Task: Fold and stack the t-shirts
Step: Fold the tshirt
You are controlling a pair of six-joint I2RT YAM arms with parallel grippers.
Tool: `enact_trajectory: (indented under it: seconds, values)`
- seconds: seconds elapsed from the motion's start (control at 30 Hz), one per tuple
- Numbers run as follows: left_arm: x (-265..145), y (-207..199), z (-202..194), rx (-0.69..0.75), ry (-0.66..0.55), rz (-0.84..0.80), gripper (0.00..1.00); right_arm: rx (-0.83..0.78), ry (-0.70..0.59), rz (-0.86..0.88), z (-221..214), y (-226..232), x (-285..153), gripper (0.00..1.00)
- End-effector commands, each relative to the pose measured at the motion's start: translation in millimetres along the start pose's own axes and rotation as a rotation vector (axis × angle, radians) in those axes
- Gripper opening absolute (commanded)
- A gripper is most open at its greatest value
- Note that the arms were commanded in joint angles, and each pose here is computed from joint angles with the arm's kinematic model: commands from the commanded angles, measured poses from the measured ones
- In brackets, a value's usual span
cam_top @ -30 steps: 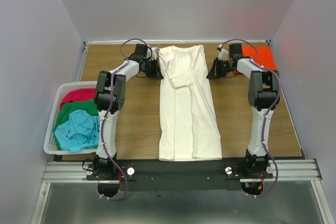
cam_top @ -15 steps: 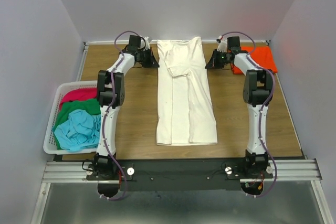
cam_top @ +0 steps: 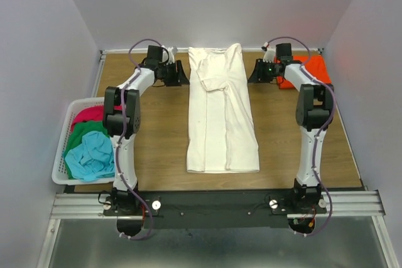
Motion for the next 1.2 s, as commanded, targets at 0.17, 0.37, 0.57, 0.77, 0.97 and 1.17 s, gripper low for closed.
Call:
enact_trajectory:
  seconds: [0.17, 0.37, 0.57, 0.77, 0.97, 1.17]
  values:
    - [-122.0, -107.5, 12.9, 0.419, -0.278, -0.061, 0.67, -0.307, -0.023, 0.19, -16.9, 83.6, -101.7, 0.54]
    - [-165.9, -207.2, -64.6, 0.846, -0.352, -0.184, 0.67, -0.701, 0.108, 0.526, -120.5, 175.9, -155.2, 0.59]
    - [-206.5, -216.1, -111.7, 1.104, -0.48, -0.215, 0.91, -1.135, 0.207, 0.628, -228.8, 236.7, -168.5, 1.0]
    - [-243.7, -207.1, -140.8, 1.302, -0.601, -0.196, 0.98, -1.303, 0.285, 0.532, -286.2, 224.5, -164.5, 1.0]
    - [-238.5, -184.6, -207.4, 1.605, -0.537, -0.275, 0.94, -1.424, 0.373, 0.413, -318.4, 203.2, -151.0, 0.93]
    - [-228.6, -174.4, -235.6, 1.626, -0.456, -0.312, 0.89, -1.43, 0.394, 0.287, -315.7, 186.8, -141.4, 0.73]
Point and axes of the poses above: each gripper's point midway between its finger pads, its own x axis out along the fingers, its own y axis along the line the jaws close on, z = x × y, the point moved 1 cm from there along -x, back along the fingers, and after that the axes turned 5 degrees about -x, right-handed, at the moved point
